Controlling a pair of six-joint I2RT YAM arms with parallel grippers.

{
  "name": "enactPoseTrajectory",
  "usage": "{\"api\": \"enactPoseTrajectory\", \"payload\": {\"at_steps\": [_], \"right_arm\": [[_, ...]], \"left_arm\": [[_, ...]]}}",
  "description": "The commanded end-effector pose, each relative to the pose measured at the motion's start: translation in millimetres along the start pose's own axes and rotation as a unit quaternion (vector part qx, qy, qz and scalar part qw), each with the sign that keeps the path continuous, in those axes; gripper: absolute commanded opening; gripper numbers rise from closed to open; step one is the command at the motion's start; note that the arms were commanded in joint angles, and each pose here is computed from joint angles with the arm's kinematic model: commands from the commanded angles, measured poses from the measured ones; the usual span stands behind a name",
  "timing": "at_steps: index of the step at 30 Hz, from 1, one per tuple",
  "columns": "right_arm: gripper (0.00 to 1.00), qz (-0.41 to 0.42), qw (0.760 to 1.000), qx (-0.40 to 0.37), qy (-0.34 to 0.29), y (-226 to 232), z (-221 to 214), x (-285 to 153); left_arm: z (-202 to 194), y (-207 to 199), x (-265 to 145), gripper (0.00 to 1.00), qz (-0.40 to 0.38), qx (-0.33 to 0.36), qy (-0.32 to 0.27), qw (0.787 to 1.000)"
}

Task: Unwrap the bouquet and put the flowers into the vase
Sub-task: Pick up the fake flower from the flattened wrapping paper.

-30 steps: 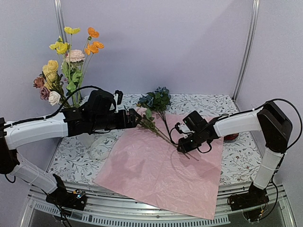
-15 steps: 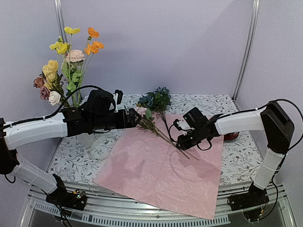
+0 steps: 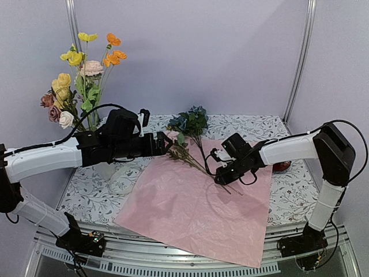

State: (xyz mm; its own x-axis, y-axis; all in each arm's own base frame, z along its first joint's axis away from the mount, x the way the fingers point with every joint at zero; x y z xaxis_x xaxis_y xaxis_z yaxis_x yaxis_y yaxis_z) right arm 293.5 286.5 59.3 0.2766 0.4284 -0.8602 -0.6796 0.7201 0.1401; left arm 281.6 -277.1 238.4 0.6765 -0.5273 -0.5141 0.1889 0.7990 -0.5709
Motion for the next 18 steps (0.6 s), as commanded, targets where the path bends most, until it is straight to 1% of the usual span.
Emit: {"api": "enactPoseTrajectory", "payload": {"at_steps": [1, 5, 6, 8, 10, 18], "right_arm": [[0.2, -0.005, 1.0, 0.001, 0.018, -4.3, -6.2, 10.3], [0.2, -0.008, 1.0, 0.0, 0.026, -5.6, -9.0, 16.3], [0.16, -0.008, 1.0, 0.0, 0.028, -6.0, -9.0, 17.7], [0.13, -0.008, 0.999, -0.002, 0.031, -5.4, -8.6, 19.8], [0.12, -0.01, 0.999, -0.007, 0.033, -4.7, -7.3, 19.9], [0.12, -0.09, 0.993, -0.046, 0.066, -9.8, -9.3, 25.5]], "left_arm": [[10.3, -7.6, -1.2, 0.98, -0.01, 0.007, -0.009, 1.0], [11.7, -8.9, -1.6, 0.98, -0.011, 0.008, -0.009, 1.0], [11.8, -9.1, -1.5, 0.98, -0.011, 0.008, -0.009, 1.0], [12.1, -9.3, -1.9, 0.98, -0.011, 0.008, -0.009, 1.0], [13.2, -9.5, -2.0, 0.98, -0.011, 0.008, -0.01, 1.0], [15.2, -10.0, -3.5, 0.98, -0.009, 0.01, -0.013, 1.0]]}}
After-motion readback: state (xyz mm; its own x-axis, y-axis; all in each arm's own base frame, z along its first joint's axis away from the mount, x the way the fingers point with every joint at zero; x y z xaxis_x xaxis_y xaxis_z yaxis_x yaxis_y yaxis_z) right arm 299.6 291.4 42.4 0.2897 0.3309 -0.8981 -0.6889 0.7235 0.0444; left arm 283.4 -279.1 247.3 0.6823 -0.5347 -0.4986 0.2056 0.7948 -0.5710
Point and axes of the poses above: each gripper's point midway between its finger pads, its own x axis out along the fingers, its own y axis along the line the jaws close on, z = x × y, the point moved 3 cm from there along -x, back along the fingers, and after that the axes turned 10 degrees about -x, right-handed, at the moved point
